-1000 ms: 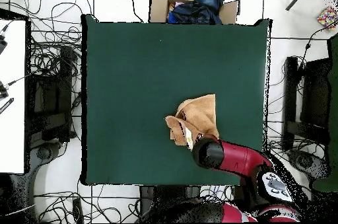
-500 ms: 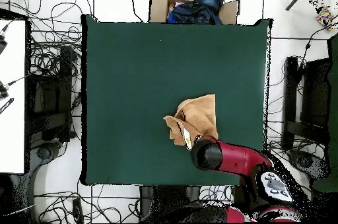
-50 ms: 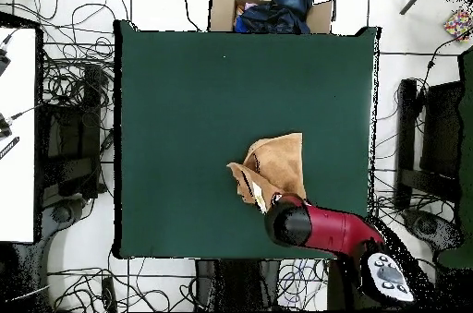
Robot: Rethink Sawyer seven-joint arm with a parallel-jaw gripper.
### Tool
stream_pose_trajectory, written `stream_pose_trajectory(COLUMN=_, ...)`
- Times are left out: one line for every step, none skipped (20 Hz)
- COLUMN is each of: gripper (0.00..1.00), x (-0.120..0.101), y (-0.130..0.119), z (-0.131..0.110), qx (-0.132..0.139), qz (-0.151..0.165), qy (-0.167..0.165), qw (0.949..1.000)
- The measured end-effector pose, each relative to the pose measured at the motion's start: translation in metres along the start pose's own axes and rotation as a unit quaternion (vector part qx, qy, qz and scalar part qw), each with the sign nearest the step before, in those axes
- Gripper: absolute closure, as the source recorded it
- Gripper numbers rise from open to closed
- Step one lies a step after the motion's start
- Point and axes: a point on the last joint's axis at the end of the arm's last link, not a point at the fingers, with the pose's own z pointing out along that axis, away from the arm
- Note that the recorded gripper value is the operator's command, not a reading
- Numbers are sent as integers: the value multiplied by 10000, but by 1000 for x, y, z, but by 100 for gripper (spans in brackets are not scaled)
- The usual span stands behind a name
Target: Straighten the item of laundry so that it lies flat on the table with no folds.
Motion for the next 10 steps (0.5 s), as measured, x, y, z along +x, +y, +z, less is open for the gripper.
stream_pose_trajectory(gripper=0, x=0, y=0, z=0, qx=-2, qz=1, qy=-2, qw=10000)
stream_pose_trajectory(gripper=0, x=0, y=0, z=-2, qx=-19, qz=12, qy=-10, qw=10000)
stream_pose_trajectory(gripper=0, x=1, y=1, z=-5, qx=-59, qz=33, qy=-23, qw=10000)
stream_pose_trajectory(gripper=0, x=2, y=1, z=-6, qx=-86, qz=44, qy=-28, qw=9999)
stream_pose_trajectory(gripper=0, x=2, y=1, z=-9, qx=-105, qz=59, qy=-42, qw=9999)
stream_pose_trajectory(gripper=0, x=2, y=1, z=-11, qx=-123, qz=73, qy=-55, qw=9999)
stream_pose_trajectory(gripper=0, x=1, y=1, z=-13, qx=-163, qz=90, qy=-78, qw=9998)
stream_pose_trajectory(gripper=0, x=0, y=2, z=-16, qx=-203, qz=106, qy=-100, qw=9997)
stream_pose_trajectory(gripper=0, x=-1, y=2, z=-17, qx=-230, qz=117, qy=-112, qw=9996)
stream_pose_trajectory(gripper=0, x=-4, y=3, z=-19, qx=-279, qz=136, qy=-135, qw=9994)
